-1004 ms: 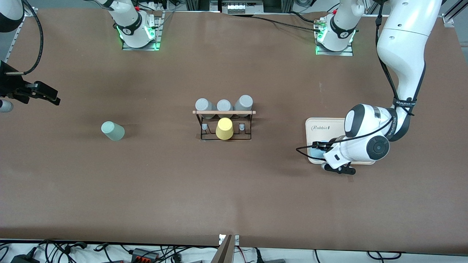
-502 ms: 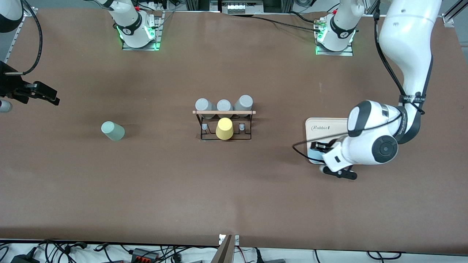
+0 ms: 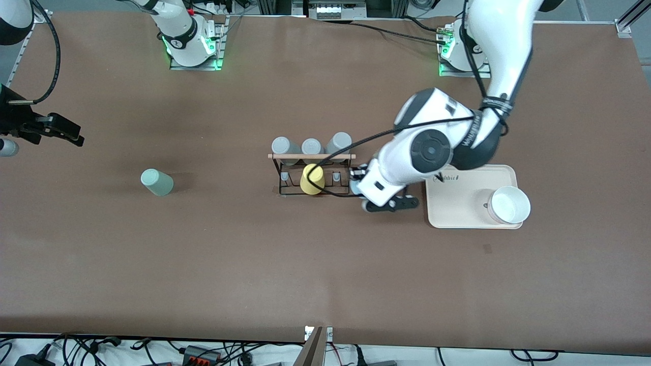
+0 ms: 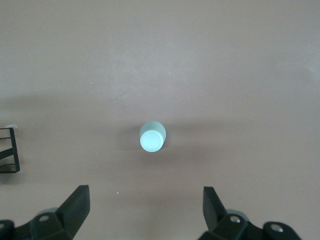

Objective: Hang scattered cups on rack with three cups
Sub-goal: 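Carry the blue cup to the rack and hang it beside the yellow cup, then open the left gripper and withdraw the left arm from the rack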

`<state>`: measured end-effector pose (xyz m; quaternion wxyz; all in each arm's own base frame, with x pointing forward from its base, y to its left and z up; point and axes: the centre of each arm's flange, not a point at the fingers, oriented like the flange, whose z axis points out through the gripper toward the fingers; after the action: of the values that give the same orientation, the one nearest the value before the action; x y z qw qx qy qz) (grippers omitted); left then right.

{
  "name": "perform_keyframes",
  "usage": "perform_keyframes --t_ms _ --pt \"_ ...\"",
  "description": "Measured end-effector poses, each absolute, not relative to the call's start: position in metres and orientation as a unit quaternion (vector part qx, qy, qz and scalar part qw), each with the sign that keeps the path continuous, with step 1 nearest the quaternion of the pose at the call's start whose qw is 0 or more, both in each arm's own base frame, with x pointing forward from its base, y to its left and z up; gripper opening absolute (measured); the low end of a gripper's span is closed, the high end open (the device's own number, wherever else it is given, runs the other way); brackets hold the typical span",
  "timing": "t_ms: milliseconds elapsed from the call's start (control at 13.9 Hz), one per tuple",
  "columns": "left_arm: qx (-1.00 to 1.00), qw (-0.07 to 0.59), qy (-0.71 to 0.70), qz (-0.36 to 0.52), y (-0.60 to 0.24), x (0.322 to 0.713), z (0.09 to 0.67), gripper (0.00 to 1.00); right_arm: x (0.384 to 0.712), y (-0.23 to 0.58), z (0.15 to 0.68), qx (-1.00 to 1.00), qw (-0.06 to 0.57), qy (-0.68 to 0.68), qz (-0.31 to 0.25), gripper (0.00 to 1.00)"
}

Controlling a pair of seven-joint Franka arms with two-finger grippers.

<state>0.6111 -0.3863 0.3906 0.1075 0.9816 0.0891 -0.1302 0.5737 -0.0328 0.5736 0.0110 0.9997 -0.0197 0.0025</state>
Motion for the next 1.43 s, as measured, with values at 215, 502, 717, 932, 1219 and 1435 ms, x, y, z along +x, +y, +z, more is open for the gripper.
perform_keyframes --t_ms 215,502,717,932,1219,1435 --pt "0.971 0.138 0.110 -0.162 -0.392 0.609 0.387 0.68 0.574 -0.033 0.574 1.000 0.011 -0.020 0.002 1.00" --pt "0.969 0.139 0.105 -0.174 -0.410 0.601 0.365 0.68 0.574 -0.033 0.574 1.000 0.011 -0.020 0.002 1.00" --pt "0.970 0.143 0.104 -0.168 -0.423 0.599 0.352 0.68 0.574 -0.034 0.574 1.000 0.011 -0.020 0.002 1.00" --pt "0.971 0.137 0.099 -0.172 -0.435 0.592 0.336 0.68 0.574 -0.034 0.574 1.000 0.011 -0.021 0.002 1.00" --pt "0.980 0.101 0.088 -0.145 -0.431 0.598 0.307 0.93 0.574 -0.034 0.574 1.000 0.011 -0.021 0.002 1.00" --pt "0.994 0.046 0.061 -0.082 -0.417 0.611 0.325 1.00 0.574 -0.034 0.573 1.000 0.011 -0.021 0.001 1.00"
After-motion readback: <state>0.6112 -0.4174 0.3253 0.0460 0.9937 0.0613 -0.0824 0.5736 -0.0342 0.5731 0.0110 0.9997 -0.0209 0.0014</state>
